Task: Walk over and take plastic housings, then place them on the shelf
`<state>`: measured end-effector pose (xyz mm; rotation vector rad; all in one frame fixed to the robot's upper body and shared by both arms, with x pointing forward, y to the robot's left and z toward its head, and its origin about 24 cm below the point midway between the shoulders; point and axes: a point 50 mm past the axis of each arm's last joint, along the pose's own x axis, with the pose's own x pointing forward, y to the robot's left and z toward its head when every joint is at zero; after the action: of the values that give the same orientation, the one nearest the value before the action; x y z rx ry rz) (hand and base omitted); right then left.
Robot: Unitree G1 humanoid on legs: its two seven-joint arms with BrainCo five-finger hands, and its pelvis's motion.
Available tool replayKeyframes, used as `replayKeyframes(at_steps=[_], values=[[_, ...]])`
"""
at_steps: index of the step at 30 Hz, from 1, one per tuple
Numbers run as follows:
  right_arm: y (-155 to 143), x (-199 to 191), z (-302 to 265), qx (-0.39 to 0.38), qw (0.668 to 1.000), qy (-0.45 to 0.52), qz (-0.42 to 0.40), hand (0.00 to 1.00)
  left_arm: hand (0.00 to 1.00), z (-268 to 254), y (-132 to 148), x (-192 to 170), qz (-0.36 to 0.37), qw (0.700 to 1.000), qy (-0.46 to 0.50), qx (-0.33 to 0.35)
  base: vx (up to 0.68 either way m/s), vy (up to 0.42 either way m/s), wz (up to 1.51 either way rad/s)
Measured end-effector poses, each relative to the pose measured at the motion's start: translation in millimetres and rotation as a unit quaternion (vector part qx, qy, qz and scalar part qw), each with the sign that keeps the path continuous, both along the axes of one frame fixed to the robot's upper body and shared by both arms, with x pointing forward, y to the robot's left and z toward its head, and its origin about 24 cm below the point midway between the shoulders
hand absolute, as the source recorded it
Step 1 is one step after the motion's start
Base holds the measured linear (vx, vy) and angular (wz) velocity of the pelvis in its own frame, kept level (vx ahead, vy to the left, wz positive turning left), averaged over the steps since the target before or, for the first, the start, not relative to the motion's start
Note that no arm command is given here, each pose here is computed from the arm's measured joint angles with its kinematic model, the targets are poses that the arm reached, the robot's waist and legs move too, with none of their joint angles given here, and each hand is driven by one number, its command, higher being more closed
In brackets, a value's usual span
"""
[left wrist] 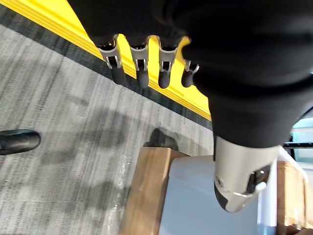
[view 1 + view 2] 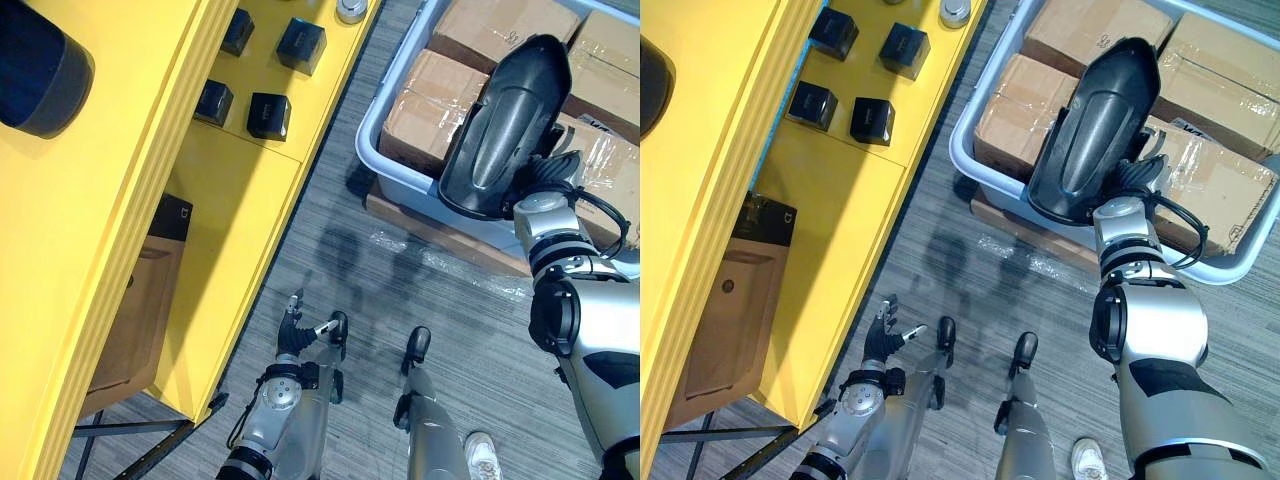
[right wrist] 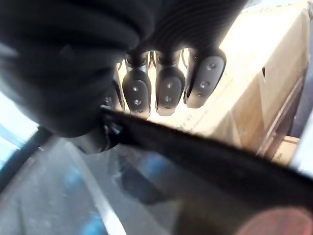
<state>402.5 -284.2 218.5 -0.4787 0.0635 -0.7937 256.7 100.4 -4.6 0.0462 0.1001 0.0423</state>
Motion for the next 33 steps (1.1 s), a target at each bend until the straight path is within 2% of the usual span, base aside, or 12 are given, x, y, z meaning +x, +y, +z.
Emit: replayKeyframes(at_steps=[5, 16, 24, 30, 33], values=[[15, 5, 1, -0.021, 0.999, -0.016, 0.024, 1.0, 0.0, 0, 5, 0, 0.01, 1.0, 0.0, 0.0, 0.01, 0.024, -0.15], [43, 5, -36, -0.055, 0.997, 0.007, 0.056, 1.0, 0.0, -8, 15, -9, 0.023, 1.0, 0.013, 0.004, 0.0, 0.038, -0.03], [57, 0, -50, -0.082, 0.994, -0.002, 0.076, 1.0, 0.0, 5, 10, -6, 0.018, 1.0, -0.015, -0.013, 0.01, 0.058, 0.01], [95, -10, -53, -0.142, 0.98, -0.045, 0.132, 1.0, 0.0, 24, -7, 13, -0.004, 0.989, -0.021, -0.145, 0.03, 0.056, -0.06], [121, -24, -69, -0.141, 0.973, -0.062, 0.17, 1.0, 0.0, 30, -14, 18, -0.017, 0.976, -0.016, -0.218, 0.05, 0.048, -0.1]])
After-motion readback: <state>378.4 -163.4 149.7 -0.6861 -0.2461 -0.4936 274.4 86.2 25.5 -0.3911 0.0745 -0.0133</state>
